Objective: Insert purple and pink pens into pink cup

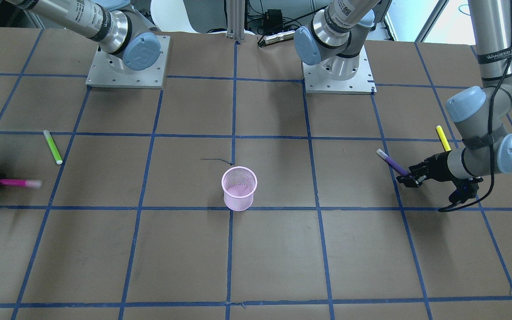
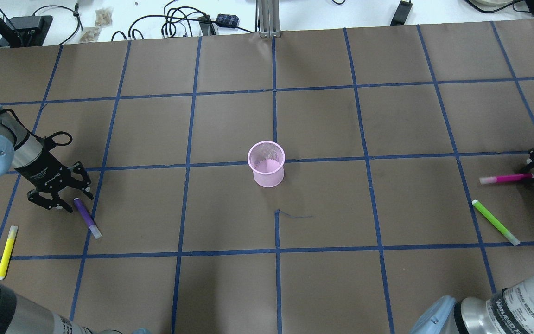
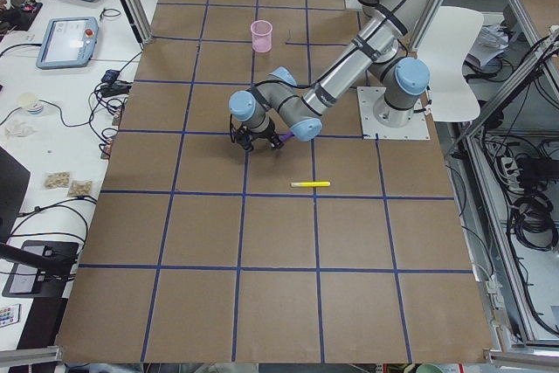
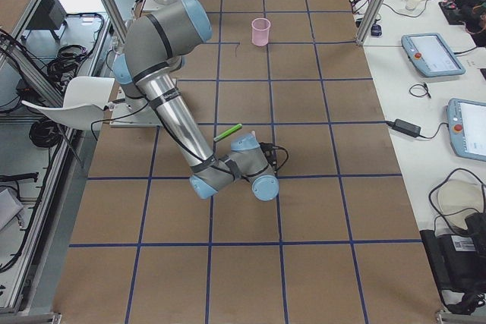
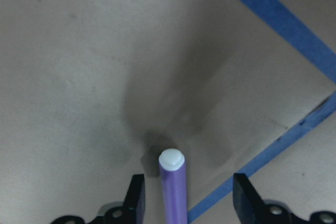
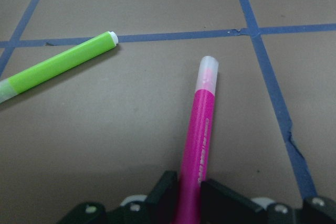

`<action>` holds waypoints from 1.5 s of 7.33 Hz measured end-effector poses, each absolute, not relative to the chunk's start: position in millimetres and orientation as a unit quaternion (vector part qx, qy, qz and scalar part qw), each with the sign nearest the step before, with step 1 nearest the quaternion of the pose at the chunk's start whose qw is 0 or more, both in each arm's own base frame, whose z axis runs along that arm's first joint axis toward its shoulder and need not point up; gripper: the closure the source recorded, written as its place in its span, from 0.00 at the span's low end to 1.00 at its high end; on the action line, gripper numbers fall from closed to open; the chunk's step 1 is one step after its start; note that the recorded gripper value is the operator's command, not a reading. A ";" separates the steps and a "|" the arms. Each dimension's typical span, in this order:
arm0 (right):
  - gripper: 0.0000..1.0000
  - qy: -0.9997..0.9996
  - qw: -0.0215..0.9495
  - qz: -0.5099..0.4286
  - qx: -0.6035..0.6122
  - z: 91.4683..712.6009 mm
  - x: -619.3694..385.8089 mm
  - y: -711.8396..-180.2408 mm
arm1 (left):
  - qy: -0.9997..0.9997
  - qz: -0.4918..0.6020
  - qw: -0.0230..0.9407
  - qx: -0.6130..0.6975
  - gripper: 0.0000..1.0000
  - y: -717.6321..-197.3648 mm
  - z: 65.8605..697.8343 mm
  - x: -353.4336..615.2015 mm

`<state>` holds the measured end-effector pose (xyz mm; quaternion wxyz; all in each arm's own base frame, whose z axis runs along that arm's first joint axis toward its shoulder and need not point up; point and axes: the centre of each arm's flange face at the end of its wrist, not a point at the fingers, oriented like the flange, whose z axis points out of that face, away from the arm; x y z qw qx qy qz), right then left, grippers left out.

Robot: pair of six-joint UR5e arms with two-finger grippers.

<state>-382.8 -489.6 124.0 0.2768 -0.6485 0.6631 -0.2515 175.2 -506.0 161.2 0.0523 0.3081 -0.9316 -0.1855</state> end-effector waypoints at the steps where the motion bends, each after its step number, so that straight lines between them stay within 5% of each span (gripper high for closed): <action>1: 0.90 0.664 0.275 -0.251 -0.648 125.5 -385.0 -488.8 | -0.931 -0.187 0.052 0.308 0.62 -506.4 159.7 175.5; 2: 0.92 0.666 0.274 -0.251 -0.647 127.9 -386.5 -489.1 | -0.931 -0.187 0.052 0.309 0.73 -507.1 158.9 175.7; 3: 0.92 0.669 0.269 -0.252 -0.646 136.3 -386.8 -489.7 | -0.931 -0.185 0.052 0.309 0.94 -508.0 159.2 176.2; 7: 0.92 0.719 0.201 -0.206 -0.633 276.8 -333.4 -517.2 | -0.933 -0.178 0.051 0.309 1.00 -508.7 169.3 175.5; 11: 0.91 0.799 0.139 -0.109 -0.575 429.6 -95.3 -584.8 | -0.943 -0.132 0.038 0.303 1.00 -531.2 223.0 179.0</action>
